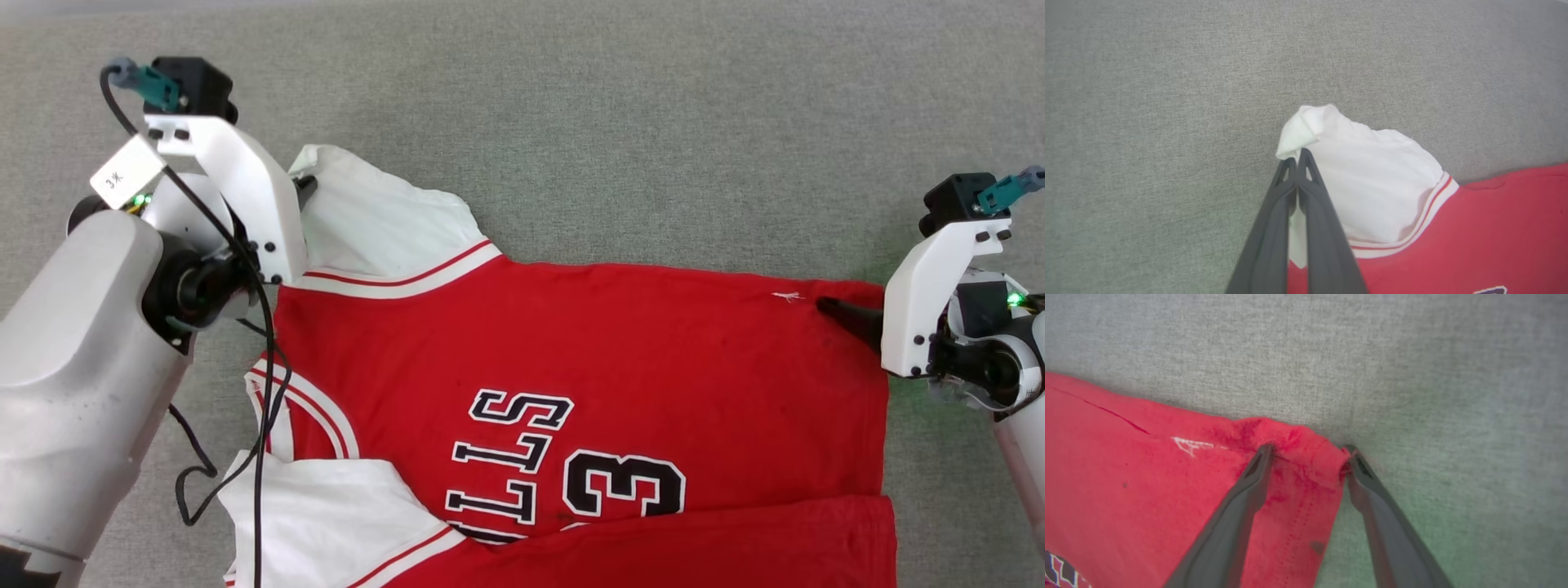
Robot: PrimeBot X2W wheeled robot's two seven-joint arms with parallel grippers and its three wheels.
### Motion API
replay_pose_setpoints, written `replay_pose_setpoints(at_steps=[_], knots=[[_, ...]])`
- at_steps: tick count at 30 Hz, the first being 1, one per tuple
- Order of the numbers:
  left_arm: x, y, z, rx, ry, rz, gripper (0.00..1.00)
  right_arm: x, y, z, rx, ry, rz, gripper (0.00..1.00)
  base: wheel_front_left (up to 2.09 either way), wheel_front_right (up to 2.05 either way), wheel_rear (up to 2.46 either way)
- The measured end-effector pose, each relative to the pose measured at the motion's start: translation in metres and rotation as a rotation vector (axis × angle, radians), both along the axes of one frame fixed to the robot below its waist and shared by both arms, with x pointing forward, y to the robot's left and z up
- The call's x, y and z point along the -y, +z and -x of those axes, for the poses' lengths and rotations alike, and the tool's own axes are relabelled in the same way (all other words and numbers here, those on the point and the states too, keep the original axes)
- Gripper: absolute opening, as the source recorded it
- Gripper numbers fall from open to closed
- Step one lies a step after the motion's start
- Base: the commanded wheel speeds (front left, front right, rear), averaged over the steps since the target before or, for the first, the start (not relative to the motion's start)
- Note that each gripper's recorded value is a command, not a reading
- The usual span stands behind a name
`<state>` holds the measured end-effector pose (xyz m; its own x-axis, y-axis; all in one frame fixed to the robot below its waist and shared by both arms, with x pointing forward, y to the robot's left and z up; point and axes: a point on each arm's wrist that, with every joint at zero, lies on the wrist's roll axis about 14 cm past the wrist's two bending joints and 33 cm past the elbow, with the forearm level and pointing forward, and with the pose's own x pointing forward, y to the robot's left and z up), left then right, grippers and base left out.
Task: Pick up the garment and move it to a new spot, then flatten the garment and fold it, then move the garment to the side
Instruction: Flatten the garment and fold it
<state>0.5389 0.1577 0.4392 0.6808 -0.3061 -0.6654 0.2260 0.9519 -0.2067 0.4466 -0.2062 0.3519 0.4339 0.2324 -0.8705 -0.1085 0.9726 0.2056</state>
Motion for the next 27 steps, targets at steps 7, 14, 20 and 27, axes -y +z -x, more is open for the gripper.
replay_pose_setpoints(at_steps=[7,14,20,27], knots=[[-0.012,0.013,0.009,0.064,0.041,0.019,0.0,-0.009,0.022,-0.008,0.094,-0.004,-0.042,0.0,0.0,0.0,0.0],[-0.03,0.029,0.044,0.134,0.1,0.047,0.0,-0.001,0.065,-0.001,0.255,-0.027,-0.058,0.0,0.0,0.0,0.0],[-0.046,0.025,0.105,0.152,0.182,0.078,0.0,-0.003,0.077,0.042,0.334,-0.058,-0.087,0.0,0.0,0.0,0.0],[-0.048,-0.005,0.176,0.066,0.296,0.165,0.0,-0.01,0.055,0.098,0.293,-0.127,-0.14,0.0,0.0,0.0,0.0]])
